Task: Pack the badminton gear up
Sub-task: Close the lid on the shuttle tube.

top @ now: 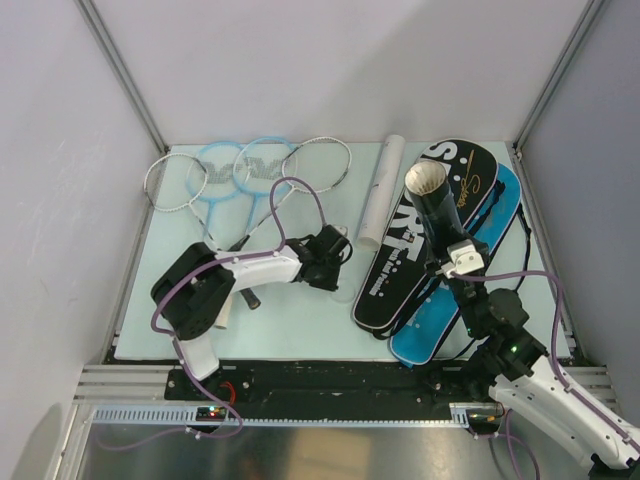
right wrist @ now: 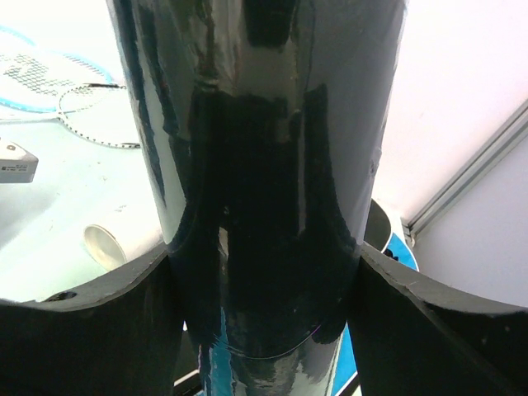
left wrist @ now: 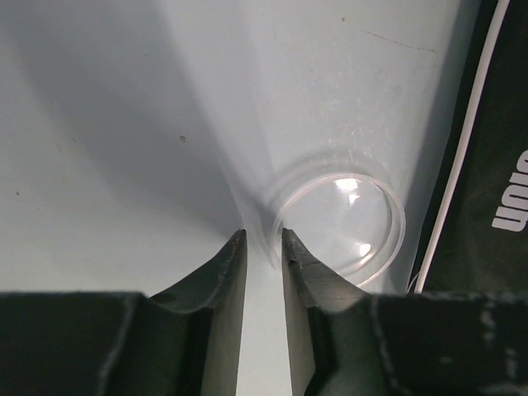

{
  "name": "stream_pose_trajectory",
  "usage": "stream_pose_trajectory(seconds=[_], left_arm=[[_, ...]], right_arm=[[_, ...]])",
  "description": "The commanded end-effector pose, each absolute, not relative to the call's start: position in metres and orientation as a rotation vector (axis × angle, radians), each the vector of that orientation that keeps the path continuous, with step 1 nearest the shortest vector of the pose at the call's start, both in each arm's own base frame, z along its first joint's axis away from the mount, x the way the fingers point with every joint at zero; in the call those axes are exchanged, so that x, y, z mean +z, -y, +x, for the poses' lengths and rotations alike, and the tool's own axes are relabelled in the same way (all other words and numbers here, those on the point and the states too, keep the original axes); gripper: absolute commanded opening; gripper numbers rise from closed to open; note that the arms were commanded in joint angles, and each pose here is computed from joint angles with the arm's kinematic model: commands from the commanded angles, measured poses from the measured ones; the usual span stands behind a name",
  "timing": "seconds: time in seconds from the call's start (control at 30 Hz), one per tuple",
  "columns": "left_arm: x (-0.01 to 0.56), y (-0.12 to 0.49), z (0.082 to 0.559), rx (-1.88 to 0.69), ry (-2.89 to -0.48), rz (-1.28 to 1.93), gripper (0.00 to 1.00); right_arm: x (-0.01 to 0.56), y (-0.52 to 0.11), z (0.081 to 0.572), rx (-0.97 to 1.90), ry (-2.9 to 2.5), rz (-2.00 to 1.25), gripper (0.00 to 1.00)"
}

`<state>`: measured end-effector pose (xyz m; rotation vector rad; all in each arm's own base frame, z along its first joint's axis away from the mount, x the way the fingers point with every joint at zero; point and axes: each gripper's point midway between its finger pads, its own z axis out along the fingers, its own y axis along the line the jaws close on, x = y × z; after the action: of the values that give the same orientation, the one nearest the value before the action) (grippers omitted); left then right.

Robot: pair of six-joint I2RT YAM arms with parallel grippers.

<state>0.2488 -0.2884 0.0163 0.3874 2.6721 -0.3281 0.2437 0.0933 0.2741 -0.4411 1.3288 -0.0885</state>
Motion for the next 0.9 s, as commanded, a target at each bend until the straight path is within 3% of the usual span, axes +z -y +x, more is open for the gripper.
stream_pose_trajectory(seconds=[0.0, 0.33, 0.53, 0.87], left_arm=[[0.005, 0.278, 0.244, -0.273, -2.690, 0.381, 0.27], [0.013, 0.280, 0.241, -0.323, -2.684, 0.387, 0.02], [0.050, 0.274, 0.251, -0.495, -2.647, 0.276, 0.00], [0.157, 0.237, 0.281, -0.796, -2.393, 0.036, 0.00]], right_arm=[[0.312, -0.089, 0.240, -0.053, -1.247, -0.358, 0.36], [0.304, -0.095, 0.243, -0.032, -1.277, -0.366, 0.36], [0.297, -0.102, 0.244, 0.003, -1.298, -0.383, 0.36], [0.273, -0.129, 0.247, 0.069, -1.346, -0.506, 0.36]])
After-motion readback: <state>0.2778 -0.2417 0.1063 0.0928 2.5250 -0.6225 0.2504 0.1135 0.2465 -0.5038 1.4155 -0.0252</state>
